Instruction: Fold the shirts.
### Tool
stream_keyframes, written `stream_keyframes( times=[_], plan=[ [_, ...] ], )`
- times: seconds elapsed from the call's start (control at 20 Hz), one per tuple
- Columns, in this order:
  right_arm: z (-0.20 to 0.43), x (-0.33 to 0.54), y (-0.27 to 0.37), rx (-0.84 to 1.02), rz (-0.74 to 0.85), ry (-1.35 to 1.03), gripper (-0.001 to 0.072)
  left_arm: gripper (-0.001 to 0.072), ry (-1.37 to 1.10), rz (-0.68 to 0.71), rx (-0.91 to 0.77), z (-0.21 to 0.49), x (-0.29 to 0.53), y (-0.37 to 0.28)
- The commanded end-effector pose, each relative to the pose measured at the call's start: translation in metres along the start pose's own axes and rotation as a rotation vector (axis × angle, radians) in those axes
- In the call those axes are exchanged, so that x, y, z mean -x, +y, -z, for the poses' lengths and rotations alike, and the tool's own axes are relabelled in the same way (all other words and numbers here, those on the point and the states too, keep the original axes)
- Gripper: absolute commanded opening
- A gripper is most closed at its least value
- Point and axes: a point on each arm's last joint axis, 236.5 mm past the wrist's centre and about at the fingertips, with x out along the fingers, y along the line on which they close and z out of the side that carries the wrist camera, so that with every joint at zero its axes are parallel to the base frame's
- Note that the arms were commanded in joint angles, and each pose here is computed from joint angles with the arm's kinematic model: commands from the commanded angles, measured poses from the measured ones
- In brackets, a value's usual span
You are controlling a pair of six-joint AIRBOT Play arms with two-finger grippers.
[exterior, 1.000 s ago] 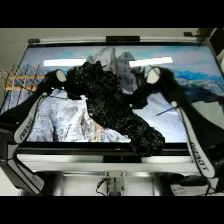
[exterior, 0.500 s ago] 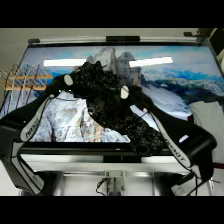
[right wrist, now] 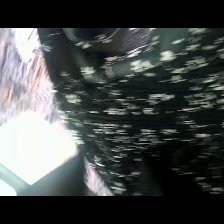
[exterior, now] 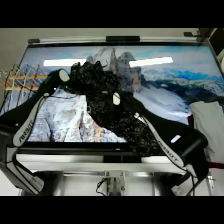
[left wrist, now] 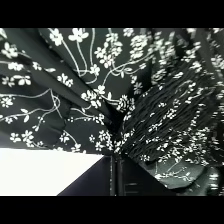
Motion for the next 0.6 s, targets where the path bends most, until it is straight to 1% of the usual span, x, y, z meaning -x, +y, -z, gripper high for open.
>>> stream_keyframes(
  times=[0.0,0.05,0.1,0.25,0.4,0.45,0.5,0.55],
  plan=[
    [-0.008,-0.005,-0.01,-0.038,0.05,-0.033,0.0252,0.0054,-0.011,0.006,-0.012,-0.003,0.011,-0.006],
    [-0.007,-0.004,-0.014,-0.047,0.064,-0.032,0.011,0.0054,-0.009,0.006,-0.013,-0.002,0.013,-0.006],
    [-0.006,-0.003,-0.016,-0.049,0.074,-0.028,0.0049,0.0054,-0.007,0.008,-0.015,-0.002,0.016,-0.007],
    [-0.014,0.013,-0.011,-0.005,0.079,-0.076,0.0049,0.0054,-0.029,0.012,-0.024,-0.007,0.026,-0.012],
    [-0.021,0.041,-0.017,0.051,0.14,-0.127,0.0049,0.0054,-0.043,0.015,-0.071,-0.009,0.034,-0.016],
    [-0.018,0.05,-0.02,0.076,0.167,-0.125,0.0121,0.0054,-0.042,0.015,-0.073,-0.009,0.035,-0.016],
    [-0.012,0.058,-0.024,0.101,0.194,-0.104,0.0538,0.0054,-0.041,0.015,-0.073,-0.009,0.035,-0.016],
    [-0.003,0.061,-0.029,0.121,0.219,-0.067,0.0644,0.0054,-0.041,0.015,-0.073,-0.009,0.035,-0.016]
  ],
)
